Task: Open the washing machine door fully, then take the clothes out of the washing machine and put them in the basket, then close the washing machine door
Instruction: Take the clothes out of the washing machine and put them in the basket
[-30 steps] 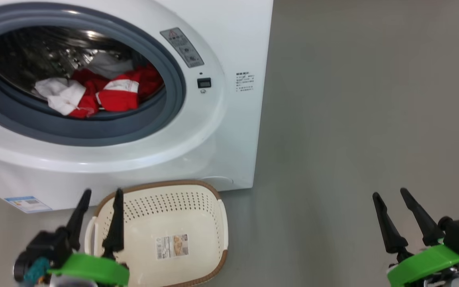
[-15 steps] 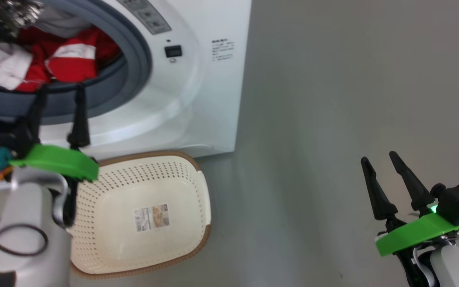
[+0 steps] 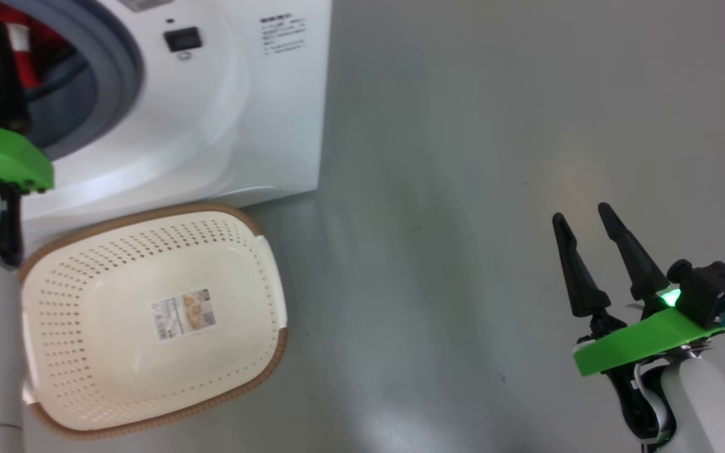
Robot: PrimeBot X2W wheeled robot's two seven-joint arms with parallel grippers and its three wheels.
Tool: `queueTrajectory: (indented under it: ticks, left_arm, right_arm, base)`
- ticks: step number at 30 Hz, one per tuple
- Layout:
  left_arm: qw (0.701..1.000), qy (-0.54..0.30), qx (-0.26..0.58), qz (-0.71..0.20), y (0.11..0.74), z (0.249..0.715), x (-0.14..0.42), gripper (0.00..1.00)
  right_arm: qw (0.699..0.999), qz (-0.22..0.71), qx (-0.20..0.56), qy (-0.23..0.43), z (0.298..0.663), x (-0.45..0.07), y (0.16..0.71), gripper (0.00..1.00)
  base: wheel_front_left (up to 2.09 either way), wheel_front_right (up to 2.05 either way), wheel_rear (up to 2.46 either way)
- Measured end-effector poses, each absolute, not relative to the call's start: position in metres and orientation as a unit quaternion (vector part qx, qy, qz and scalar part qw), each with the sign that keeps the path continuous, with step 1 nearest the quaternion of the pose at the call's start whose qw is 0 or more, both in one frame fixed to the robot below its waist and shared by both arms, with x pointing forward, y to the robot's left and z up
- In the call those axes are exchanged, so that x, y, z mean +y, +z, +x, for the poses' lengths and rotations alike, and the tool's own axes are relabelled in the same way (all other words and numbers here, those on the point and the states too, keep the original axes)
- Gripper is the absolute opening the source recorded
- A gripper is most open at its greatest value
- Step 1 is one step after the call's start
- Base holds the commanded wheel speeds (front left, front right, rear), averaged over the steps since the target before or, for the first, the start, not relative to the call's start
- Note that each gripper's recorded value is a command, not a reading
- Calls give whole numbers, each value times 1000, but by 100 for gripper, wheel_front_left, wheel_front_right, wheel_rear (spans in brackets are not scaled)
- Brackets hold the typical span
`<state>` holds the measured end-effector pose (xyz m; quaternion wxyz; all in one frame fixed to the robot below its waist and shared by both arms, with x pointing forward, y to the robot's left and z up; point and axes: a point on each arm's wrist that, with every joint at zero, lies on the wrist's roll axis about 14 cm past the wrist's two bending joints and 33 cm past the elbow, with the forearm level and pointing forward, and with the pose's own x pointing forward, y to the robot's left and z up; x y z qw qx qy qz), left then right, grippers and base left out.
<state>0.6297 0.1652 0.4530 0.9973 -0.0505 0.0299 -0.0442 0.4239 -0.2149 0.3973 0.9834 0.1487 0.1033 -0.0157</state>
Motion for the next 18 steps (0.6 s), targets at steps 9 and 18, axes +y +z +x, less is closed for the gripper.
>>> queueTrajectory:
  ticks: [9,18]
  left_arm:
    - [995,-43,77,-39,413,650,161,100]
    - [994,-38,102,-15,389,664,159,100]
  right_arm:
    - [982,146,116,-33,418,-224,389,100]
    - [982,132,130,-33,410,-231,386,100]
  base:
    - [0,0,0]
    - [0,0,0]
